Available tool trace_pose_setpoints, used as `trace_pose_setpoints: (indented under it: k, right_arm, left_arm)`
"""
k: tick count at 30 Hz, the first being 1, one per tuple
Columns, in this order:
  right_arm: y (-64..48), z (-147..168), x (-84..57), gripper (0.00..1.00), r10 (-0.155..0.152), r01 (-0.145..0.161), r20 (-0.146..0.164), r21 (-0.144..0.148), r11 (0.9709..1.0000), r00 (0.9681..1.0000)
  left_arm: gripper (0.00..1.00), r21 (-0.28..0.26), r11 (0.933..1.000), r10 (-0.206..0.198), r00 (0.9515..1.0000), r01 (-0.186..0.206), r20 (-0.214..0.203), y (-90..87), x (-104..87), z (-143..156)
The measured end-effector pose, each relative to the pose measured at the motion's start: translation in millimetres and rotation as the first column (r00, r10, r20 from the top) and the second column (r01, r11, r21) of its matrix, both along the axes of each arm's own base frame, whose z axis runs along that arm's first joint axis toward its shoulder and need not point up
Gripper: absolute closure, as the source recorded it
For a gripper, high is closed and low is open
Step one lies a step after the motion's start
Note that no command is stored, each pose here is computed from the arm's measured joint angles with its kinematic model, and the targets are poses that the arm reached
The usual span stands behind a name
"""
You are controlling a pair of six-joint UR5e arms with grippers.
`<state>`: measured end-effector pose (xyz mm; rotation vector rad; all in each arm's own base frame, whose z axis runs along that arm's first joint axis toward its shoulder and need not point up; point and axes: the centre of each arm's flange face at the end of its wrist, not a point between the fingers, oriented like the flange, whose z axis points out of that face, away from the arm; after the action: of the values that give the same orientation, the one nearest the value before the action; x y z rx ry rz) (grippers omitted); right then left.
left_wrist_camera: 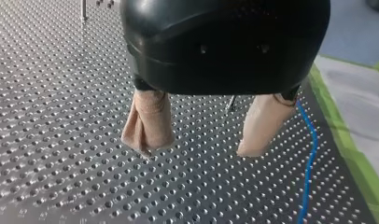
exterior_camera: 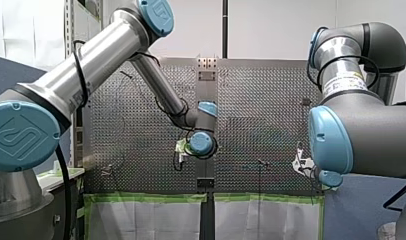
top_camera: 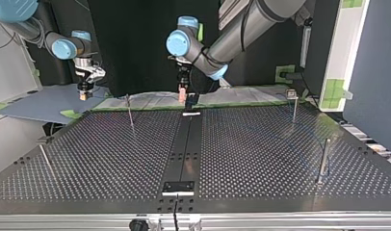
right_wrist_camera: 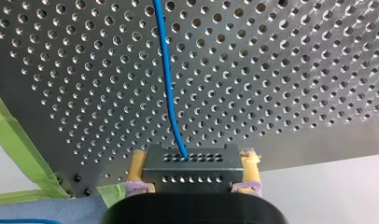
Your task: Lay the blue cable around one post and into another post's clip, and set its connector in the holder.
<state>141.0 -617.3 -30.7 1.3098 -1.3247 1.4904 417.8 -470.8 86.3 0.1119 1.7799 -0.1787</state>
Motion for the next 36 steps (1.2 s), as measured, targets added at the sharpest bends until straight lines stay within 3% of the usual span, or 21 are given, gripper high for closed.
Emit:
trace_pose_setpoints:
  k: [13, 19, 22, 29, 36]
  right_arm:
    - [-0.4, -1, -1.2, 0.98, -0.003, 0.003, 0.020, 0.002, 1.0000, 0.9998]
    - [-0.9, -1, -1.3, 0.98, -0.001, 0.001, 0.029, -0.001, 1.0000, 0.9996]
    - [-0.9, -1, -1.3, 0.98, 0.000, 0.000, 0.034, -0.001, 1.0000, 0.9994]
    - [0.0, -3, 0.2, 0.98, 0.003, -0.004, 0.038, 0.003, 1.0000, 0.9993]
    - [0.5, -4, 1.6, 0.98, 0.011, -0.011, 0.044, 0.004, 0.9999, 0.9990]
  left_arm:
    - [0.02, 0.023, 0.9996, 0.020, 0.9951, -0.018, -0.097, 35.1, -40.1, 25]
    - [0.02, 0.024, 0.9976, 0.068, 0.9902, -0.065, -0.122, 59.3, -52.5, 38]
    - [0.02, 0.036, 0.9940, 0.107, 0.9852, -0.103, -0.134, 74.1, -57.9, 43]
    - [0.02, 0.055, 0.9817, 0.189, 0.9682, -0.182, -0.164, 108.2, -68.2, 55]
    - [0.02, 0.004, 0.9760, 0.214, 0.9564, -0.218, -0.198, 137.6, -69.2, 64]
